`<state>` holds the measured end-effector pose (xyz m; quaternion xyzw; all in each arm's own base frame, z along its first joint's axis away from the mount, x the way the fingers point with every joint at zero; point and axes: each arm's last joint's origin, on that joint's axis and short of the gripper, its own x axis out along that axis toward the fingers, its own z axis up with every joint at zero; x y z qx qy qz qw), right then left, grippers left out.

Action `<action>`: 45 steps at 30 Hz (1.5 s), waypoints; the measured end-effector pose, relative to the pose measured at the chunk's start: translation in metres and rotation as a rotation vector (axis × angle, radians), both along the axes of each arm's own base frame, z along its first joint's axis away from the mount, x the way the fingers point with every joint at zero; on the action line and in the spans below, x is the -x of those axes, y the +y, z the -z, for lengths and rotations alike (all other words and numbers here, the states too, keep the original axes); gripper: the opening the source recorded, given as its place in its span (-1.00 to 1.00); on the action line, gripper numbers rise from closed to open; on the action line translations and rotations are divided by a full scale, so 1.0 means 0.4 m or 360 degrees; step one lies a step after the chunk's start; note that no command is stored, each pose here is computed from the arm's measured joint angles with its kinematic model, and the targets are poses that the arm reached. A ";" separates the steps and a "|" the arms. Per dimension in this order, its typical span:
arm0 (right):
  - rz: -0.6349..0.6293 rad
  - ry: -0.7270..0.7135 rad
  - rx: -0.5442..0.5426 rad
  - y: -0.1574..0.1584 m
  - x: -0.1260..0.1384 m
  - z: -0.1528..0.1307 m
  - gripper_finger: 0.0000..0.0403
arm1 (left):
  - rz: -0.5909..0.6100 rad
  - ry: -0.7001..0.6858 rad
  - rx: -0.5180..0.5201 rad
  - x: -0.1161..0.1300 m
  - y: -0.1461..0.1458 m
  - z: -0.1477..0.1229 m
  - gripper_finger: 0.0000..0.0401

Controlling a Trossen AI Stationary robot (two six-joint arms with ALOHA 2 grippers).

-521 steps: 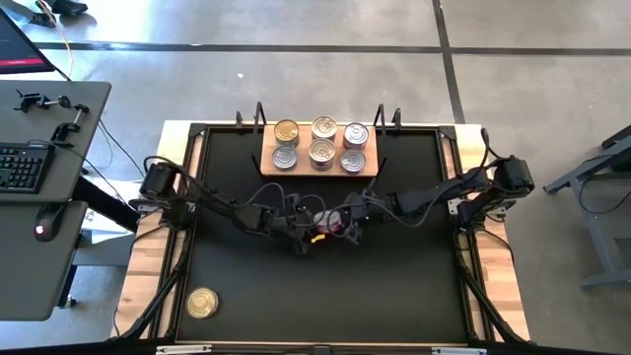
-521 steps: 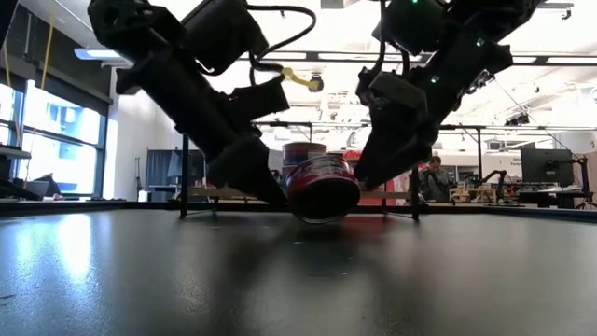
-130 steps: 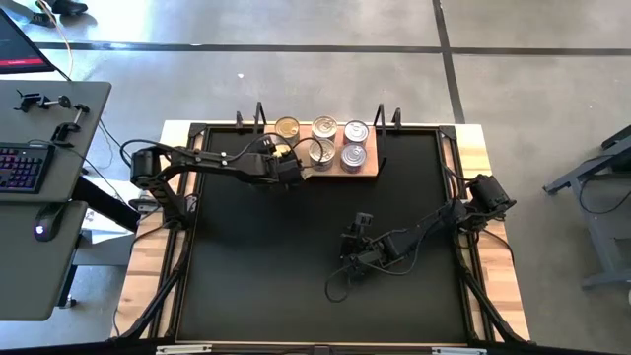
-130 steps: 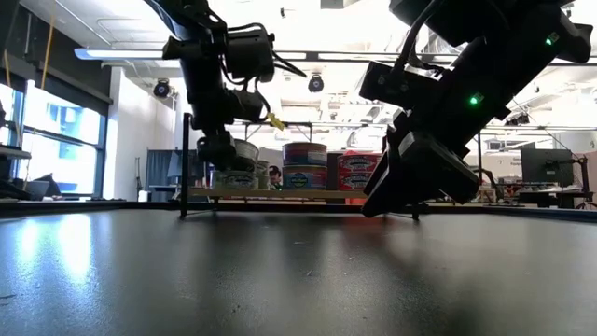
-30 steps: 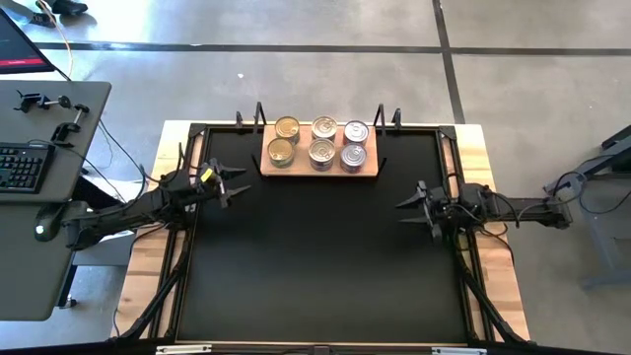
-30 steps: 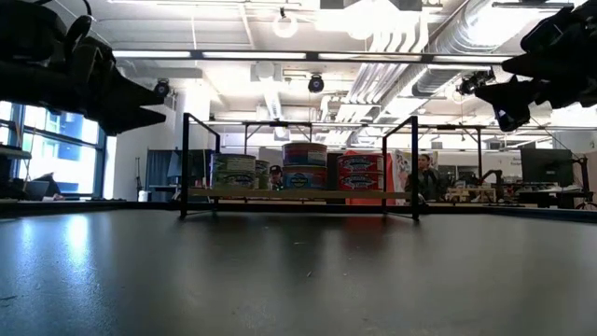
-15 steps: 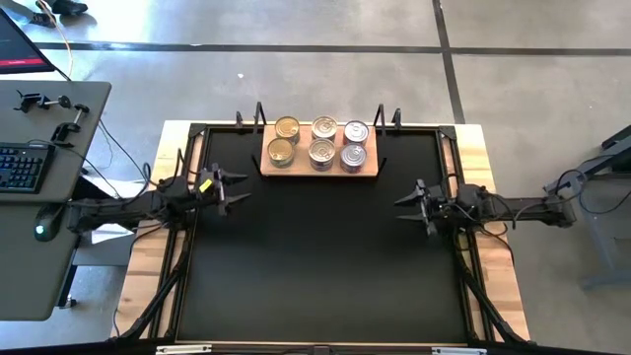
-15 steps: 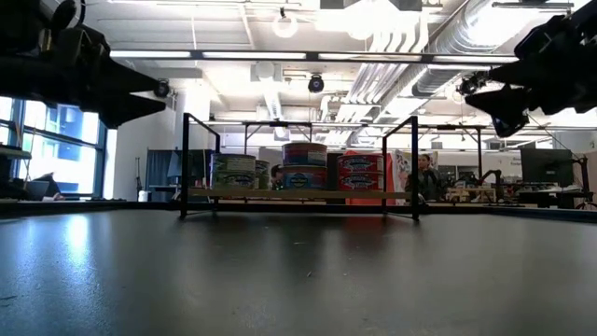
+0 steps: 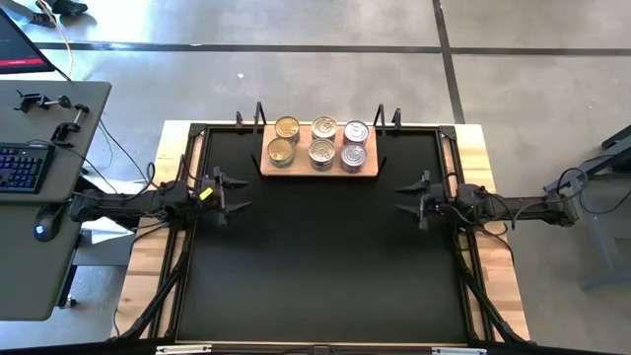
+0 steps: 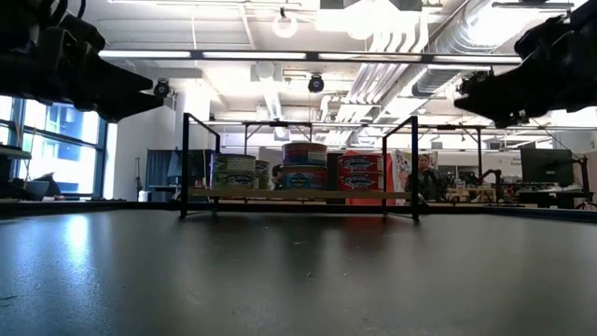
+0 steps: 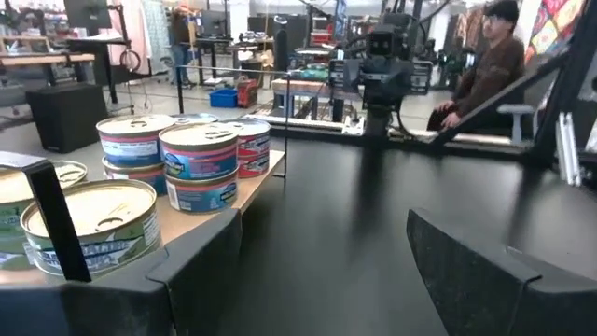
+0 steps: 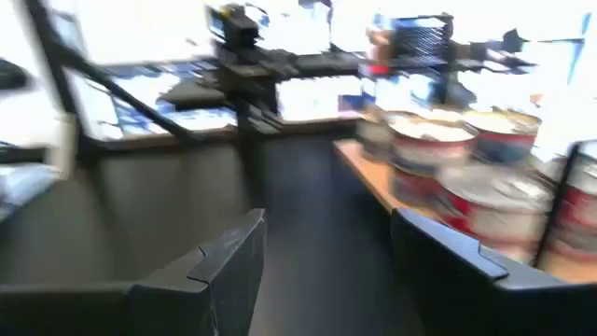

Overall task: Stack canned seafood by type on shelf
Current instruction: Return to Home Position

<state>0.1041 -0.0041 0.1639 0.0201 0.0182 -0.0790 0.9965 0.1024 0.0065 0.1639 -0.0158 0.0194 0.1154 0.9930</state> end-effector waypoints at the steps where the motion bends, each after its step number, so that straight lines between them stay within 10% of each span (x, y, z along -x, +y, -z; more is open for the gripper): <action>1: 0.0048 0.0031 0.0003 -0.002 0.001 0.005 0.11 | 0.0001 0.0012 -0.0023 -0.001 0.000 0.001 0.49; 8: 0.0060 0.0035 -0.0002 -0.003 0.000 0.005 0.11 | 0.0019 0.0121 -0.0343 -0.005 0.000 0.005 0.49; 12: 0.0013 0.0041 -0.0057 0.000 -0.001 0.007 0.11 | 0.0008 0.0083 -0.0138 -0.005 0.000 0.007 0.49; 45: -0.0139 0.0071 -0.0146 0.007 -0.001 0.012 0.11 | 0.0119 -0.0048 -0.0099 0.010 -0.005 -0.012 0.45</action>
